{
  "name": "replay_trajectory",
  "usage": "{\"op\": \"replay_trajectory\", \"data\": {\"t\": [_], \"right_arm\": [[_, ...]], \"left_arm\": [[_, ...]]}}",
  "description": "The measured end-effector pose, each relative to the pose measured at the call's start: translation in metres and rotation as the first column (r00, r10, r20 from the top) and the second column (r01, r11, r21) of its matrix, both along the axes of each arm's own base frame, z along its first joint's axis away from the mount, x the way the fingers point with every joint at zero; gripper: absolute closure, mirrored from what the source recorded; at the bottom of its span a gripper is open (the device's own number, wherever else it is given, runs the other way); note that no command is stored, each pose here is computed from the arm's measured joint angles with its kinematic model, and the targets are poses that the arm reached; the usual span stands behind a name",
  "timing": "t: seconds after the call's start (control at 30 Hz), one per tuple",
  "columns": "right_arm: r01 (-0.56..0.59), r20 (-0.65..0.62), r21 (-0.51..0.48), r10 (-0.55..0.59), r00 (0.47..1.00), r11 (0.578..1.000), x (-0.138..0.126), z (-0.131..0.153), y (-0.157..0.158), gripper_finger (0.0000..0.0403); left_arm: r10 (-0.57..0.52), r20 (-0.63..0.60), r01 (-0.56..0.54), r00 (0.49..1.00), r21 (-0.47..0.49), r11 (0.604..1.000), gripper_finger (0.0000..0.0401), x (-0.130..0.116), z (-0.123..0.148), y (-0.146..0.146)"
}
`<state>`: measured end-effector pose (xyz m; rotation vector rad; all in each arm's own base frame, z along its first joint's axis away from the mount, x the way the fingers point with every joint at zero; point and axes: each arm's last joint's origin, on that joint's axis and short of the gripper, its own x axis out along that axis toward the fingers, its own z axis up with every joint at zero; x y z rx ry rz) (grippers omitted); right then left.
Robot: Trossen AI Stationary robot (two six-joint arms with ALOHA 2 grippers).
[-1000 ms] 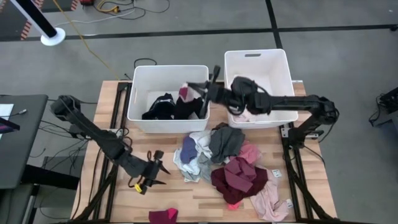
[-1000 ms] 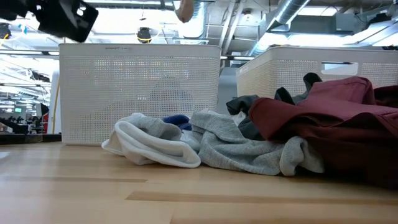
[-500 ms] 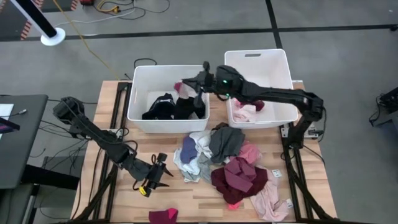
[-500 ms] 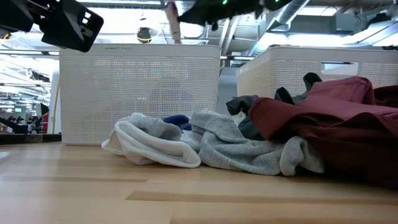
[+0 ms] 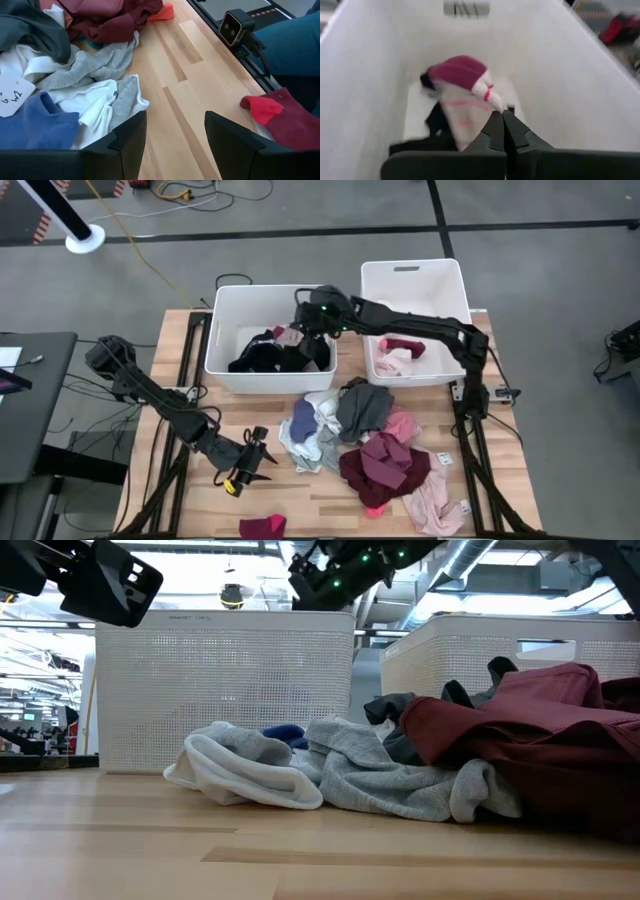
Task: Sort clothes
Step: Put the light orange garment into the right white laundry organizer
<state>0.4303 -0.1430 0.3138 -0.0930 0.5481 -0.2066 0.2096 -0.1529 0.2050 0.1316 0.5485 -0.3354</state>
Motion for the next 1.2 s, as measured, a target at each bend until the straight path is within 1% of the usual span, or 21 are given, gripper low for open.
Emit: {"op": "replay_trajectory", "data": {"t": [0.1, 0.3, 0.37, 0.5, 0.6, 0.67, 0.73, 0.8, 0.93, 1.03, 1.2], "right_arm": [[-0.003, -0.03, 0.006, 0.003, 1.0, 1.0, -0.001, -0.001, 0.001, 0.0403], [-0.026, 0.007, -0.028, 0.026, 1.0, 0.999, 0.002, 0.005, 0.007, 0.0403], [-0.04, 0.0, -0.039, 0.04, 0.999, 0.998, 0.002, 0.006, 0.01, 0.0403], [-0.054, -0.033, -0.04, 0.053, 0.998, 0.998, 0.001, 0.009, 0.014, 0.0403], [-0.043, -0.062, -0.062, 0.039, 0.997, 0.997, -0.003, 0.018, 0.015, 0.0403], [-0.031, -0.058, -0.095, 0.025, 0.998, 0.995, -0.005, 0.028, 0.017, 0.0403], [-0.016, -0.072, -0.116, 0.008, 0.997, 0.993, -0.014, 0.039, 0.019, 0.0403], [0.005, -0.047, -0.148, -0.013, 0.999, 0.989, -0.023, 0.056, 0.02, 0.0403], [0.065, -0.062, -0.18, -0.077, 0.995, 0.982, -0.055, 0.087, 0.024, 0.0403], [0.126, -0.072, -0.176, -0.141, 0.987, 0.976, -0.084, 0.107, 0.028, 0.0403], [0.227, -0.082, -0.138, -0.239, 0.967, 0.964, -0.134, 0.135, 0.037, 0.0403]], "left_arm": [[-0.001, -0.001, 0.001, 1.0, 0.0, 1.0, 0.0205, 0.0, 0.0, 0.0], [0.006, -0.009, -0.006, 1.0, -0.007, 1.0, 0.0205, 0.0, -0.001, 0.0], [0.01, -0.025, -0.011, 1.0, -0.01, 1.0, 0.0205, -0.002, -0.002, 0.0], [0.033, -0.104, -0.032, 0.994, 0.01, 0.999, 0.0205, -0.008, -0.008, -0.001], [0.095, -0.173, -0.087, 0.98, 0.055, 0.995, 0.0205, -0.016, -0.015, 0.001], [0.14, -0.211, -0.124, 0.967, 0.086, 0.988, 0.0205, -0.021, -0.019, 0.002], [0.171, -0.237, -0.149, 0.956, 0.109, 0.983, 0.0205, -0.025, -0.022, 0.003], [0.187, -0.248, -0.161, 0.951, 0.121, 0.98, 0.0205, -0.028, -0.023, 0.002], [0.188, -0.242, -0.16, 0.952, 0.13, 0.979, 0.0205, -0.032, -0.024, -0.001], [0.185, -0.243, -0.156, 0.952, 0.132, 0.979, 0.0205, -0.032, -0.024, -0.001], [0.181, -0.24, -0.151, 0.954, 0.136, 0.979, 0.0205, -0.032, -0.024, -0.001]]}}
